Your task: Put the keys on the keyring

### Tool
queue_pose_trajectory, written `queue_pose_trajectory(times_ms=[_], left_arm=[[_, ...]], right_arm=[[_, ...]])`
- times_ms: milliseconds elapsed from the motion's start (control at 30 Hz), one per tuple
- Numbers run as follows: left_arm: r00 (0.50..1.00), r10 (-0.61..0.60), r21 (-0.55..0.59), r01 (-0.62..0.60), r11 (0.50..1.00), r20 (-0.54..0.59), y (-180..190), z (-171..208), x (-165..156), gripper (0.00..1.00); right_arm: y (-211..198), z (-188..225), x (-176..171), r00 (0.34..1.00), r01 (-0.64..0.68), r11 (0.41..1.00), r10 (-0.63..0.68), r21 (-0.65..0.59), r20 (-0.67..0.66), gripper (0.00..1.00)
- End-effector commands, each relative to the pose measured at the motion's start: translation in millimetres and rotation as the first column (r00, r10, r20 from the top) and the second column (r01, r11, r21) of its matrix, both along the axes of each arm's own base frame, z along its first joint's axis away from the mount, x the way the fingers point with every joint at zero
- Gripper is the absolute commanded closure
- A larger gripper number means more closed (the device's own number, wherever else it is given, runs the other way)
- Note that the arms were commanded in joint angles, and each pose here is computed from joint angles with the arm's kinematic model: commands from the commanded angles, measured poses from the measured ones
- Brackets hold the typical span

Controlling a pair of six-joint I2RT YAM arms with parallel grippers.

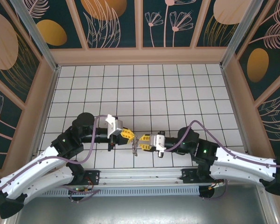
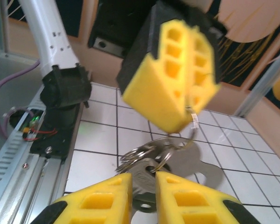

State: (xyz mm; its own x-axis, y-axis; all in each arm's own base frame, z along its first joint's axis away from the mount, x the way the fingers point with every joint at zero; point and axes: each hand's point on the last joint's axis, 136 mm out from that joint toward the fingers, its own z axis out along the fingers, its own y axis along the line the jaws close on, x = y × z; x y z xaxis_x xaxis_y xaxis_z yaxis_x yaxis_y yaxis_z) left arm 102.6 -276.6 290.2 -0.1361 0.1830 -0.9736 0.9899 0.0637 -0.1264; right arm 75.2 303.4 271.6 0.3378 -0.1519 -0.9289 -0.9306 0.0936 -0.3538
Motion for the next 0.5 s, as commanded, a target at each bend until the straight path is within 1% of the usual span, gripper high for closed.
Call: queue_pose_trajectory(times_ms=[0,167,367,467], left_arm=[[0.999,-0.009,-0.046,0.011,0.999,0.04,0.4,13.5,-1.9,1.0],[0.998,-0.028,-0.074,0.032,0.997,0.052,-0.8,19.6,-4.8,1.0],[0.998,-0.048,-0.122,0.053,0.991,0.042,-2.0,24.7,-8.3,1.0],[0.998,-0.048,-0.133,0.053,0.99,0.039,-0.9,23.9,-9.5,1.0]], right_arm=[[-13.7,14.8,6.0,0.997,0.07,0.995,-0.067,0.072,-0.043,0.79],[-21.7,37.2,8.4,0.995,0.085,0.986,-0.077,0.145,-0.063,0.75],[-7.2,43.6,14.3,0.995,0.032,0.991,-0.019,0.129,-0.098,0.75],[-2.3,43.9,11.8,0.994,-0.007,0.993,0.02,0.117,-0.111,0.75]])
